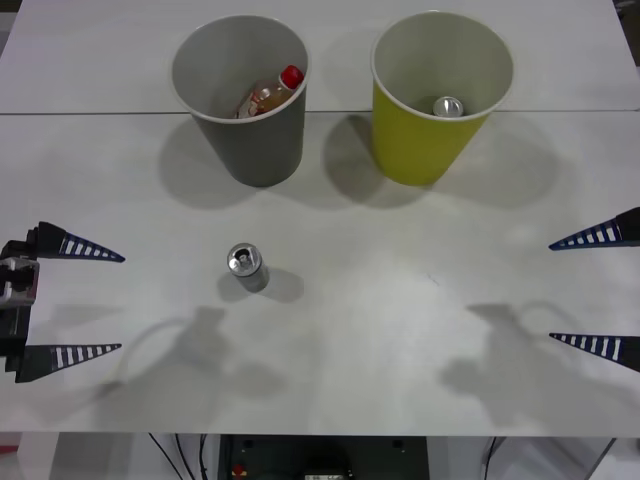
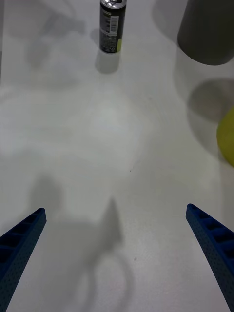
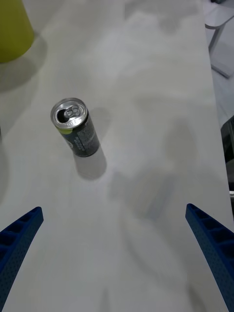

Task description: Put the can into the green bin and the plastic bottle into the gray bin

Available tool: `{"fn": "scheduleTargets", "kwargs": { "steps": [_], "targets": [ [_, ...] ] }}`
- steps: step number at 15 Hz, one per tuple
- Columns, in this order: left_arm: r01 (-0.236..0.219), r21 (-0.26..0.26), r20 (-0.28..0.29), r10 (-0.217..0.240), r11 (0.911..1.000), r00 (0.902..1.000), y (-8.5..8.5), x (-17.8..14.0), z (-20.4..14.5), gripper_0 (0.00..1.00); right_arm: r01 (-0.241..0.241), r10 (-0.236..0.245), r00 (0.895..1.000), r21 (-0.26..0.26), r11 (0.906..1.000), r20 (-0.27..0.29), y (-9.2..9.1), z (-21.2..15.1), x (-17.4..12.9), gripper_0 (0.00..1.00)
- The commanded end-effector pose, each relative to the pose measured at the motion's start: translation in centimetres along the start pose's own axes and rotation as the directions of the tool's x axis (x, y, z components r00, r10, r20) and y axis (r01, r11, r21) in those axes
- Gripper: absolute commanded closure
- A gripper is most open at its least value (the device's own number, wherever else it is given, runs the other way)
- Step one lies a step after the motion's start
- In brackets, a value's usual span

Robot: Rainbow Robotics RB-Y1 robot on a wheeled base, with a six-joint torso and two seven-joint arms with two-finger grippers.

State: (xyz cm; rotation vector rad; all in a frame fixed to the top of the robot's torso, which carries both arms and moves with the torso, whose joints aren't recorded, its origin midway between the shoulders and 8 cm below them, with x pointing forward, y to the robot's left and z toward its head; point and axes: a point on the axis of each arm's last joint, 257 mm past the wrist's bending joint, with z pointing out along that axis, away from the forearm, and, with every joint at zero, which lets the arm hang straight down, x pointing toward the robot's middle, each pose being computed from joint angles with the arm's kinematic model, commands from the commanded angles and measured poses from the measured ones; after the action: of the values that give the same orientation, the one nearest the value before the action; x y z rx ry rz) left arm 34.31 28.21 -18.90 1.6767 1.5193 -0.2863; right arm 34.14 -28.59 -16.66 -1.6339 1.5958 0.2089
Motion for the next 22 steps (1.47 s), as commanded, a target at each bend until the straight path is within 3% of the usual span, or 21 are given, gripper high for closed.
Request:
{"fn": "scheduleTargets", "kwargs": {
  "steps": [1, 4, 5, 12, 16, 19, 22],
  "targets": [
    [0.095, -0.006, 0.088, -0.094, 0.9955, 0.9917, 1.0, 0.3, 1.4, 0.0, 0.0, 0.0, 1.0, 0.0, 1.0, 0.0, 0.0, 0.0, 0.0, 0.0],
    [0.141, -0.016, 0.145, -0.138, 0.9898, 0.9799, 1.5, 0.7, 2.6, 0.0, 0.0, 0.0, 1.0, 0.0, 1.0, 0.0, 0.0, 0.0, 0.0, 0.0],
    [0.132, -0.029, 0.159, -0.126, 0.9909, 0.9792, 1.7, 0.9, 3.0, 0.0, 0.0, 0.0, 1.0, 0.0, 1.0, 0.0, 0.0, 0.0, 0.0, 0.0],
    [0.165, -0.113, 0.285, -0.127, 0.9799, 0.9502, 2.4, 2.7, 7.4, 0.0, 0.0, 0.0, 1.0, 0.0, 1.0, 0.0, 0.0, 0.0, 0.0, 0.0],
    [0.198, -0.168, 0.351, -0.129, 0.9658, 0.9276, 3.2, 3.3, 9.6, 0.0, 0.0, 0.0, 1.0, 0.0, 1.0, 0.0, 0.0, 0.0, 0.0, 0.0],
    [0.234, -0.176, 0.388, -0.151, 0.9562, 0.9091, 3.1, 3.2, 11.1, 0.0, 0.0, 0.0, 1.0, 0.0, 1.0, 0.0, 0.0, 0.0, 0.0, 0.0],
    [0.255, -0.196, 0.413, -0.156, 0.9469, 0.8974, 3.1, 2.8, 12.4, 0.0, 0.0, 0.0, 1.0, 0.0, 1.0, 0.0, 0.0, 0.0, 0.0, 0.0]
  ]
}}
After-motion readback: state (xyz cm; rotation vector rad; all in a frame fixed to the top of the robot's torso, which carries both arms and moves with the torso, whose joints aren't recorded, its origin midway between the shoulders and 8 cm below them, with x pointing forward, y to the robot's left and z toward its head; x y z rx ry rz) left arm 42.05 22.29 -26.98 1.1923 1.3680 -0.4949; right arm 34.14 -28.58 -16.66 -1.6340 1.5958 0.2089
